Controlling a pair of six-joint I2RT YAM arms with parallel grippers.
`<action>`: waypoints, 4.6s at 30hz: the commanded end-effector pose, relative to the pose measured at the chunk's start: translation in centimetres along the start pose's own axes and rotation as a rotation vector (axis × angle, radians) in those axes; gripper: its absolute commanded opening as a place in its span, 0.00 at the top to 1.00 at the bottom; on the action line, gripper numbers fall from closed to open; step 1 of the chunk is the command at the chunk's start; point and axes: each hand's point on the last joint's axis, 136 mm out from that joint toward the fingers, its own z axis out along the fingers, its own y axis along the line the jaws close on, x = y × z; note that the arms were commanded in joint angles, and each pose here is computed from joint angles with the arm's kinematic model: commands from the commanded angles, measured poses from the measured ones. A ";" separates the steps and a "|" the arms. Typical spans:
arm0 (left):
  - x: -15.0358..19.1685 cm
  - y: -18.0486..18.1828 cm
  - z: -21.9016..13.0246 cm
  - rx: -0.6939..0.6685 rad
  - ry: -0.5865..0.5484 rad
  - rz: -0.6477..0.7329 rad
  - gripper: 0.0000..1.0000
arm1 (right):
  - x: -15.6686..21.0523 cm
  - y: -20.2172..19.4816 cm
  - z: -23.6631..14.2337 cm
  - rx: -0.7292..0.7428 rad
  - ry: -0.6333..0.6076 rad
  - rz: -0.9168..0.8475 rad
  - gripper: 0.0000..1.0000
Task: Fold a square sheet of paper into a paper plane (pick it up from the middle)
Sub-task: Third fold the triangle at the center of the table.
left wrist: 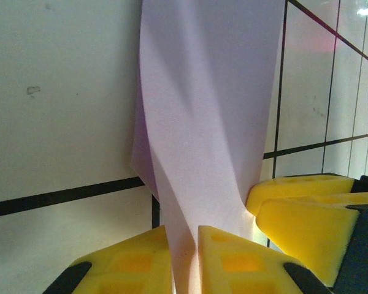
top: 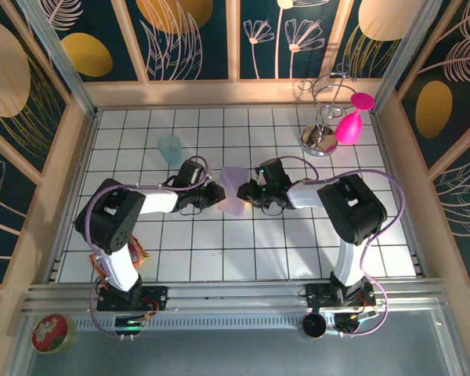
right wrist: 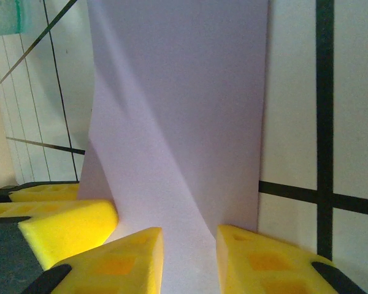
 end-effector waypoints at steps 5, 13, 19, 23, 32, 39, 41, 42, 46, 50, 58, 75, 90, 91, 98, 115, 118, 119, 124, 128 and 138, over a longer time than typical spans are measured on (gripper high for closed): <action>-0.1 0.4 0.3 -0.001 0.021 0.004 0.85 | -0.8 -1.1 -0.5 0.044 -0.031 0.000 0.69; -0.3 0.4 0.6 0.004 0.026 0.005 0.94 | -0.9 -1.0 -0.7 0.041 -0.038 -0.014 0.69; -0.4 0.0 -0.1 0.007 0.010 -0.004 0.96 | -2.4 1.0 -2.4 0.017 -0.121 -0.095 0.66; -0.5 -0.3 -1.3 0.015 -0.031 -0.041 0.98 | -3.7 2.7 -4.3 0.008 -0.203 -0.188 0.60; 0.3 -0.3 -3.9 0.065 -0.150 -0.195 0.98 | 0.4 5.6 -2.4 -0.066 -0.089 -0.253 0.63; 1.7 0.2 -3.4 0.063 -0.129 -0.230 0.96 | 3.4 5.0 -0.2 -0.072 0.015 -0.233 0.67; 1.8 0.3 -3.3 0.059 -0.127 -0.228 0.95 | 3.9 4.3 0.3 -0.060 0.039 -0.225 0.67; 1.8 0.3 -3.2 0.059 -0.125 -0.223 0.94 | 4.1 4.1 0.4 -0.052 0.046 -0.223 0.67; 1.7 0.0 -3.2 0.057 -0.115 -0.203 0.91 | 4.5 2.4 0.9 0.000 0.070 -0.215 0.68; 1.8 0.1 -3.1 0.045 -0.106 -0.186 0.87 | 4.8 1.1 1.2 0.048 0.085 -0.214 0.68; 1.2 0.1 -2.7 0.027 -0.090 -0.139 0.83 | 4.8 -0.4 1.0 0.093 0.083 -0.228 0.68; 0.8 -0.3 -2.3 0.048 -0.077 -0.151 0.95 | 0.1 4.6 -3.5 0.067 -0.178 -0.431 0.47; -0.5 -3.0 -3.7 0.100 -0.104 -0.175 0.95 | 4.4 8.0 -3.5 0.192 -0.288 -0.960 0.37; -0.5 -3.0 -3.7 0.099 -0.104 -0.176 0.95 | 4.9 7.9 -3.4 0.191 -0.283 -0.980 0.37; -0.9 -3.4 -3.4 0.098 -0.098 -0.169 0.95 | 6.4 6.4 -2.0 0.273 -0.267 -1.086 0.33; -1.1 -3.2 -3.1 0.081 -0.095 -0.167 0.93 | 4.8 6.6 -3.3 0.327 -0.395 -1.082 0.52; -1.1 -3.1 -3.1 0.079 -0.094 -0.167 0.93 | 5.1 6.6 -3.3 0.310 -0.385 -1.086 0.56; -1.0 -3.1 -3.1 0.079 -0.093 -0.169 0.93 | 5.2 6.6 -3.3 0.308 -0.383 -1.086 0.58; -1.0 -3.2 -3.1 0.086 -0.090 -0.171 0.92 | 5.6 7.1 -3.0 0.271 -0.364 -1.096 0.65; -0.9 -3.3 -3.3 0.087 -0.093 -0.172 0.90 | 5.7 7.3 -2.7 0.263 -0.357 -1.097 0.72; -1.7 -1.9 -4.6 0.022 -0.173 -0.174 0.66 | 6.5 7.0 -2.3 0.142 -0.256 -1.043 1.00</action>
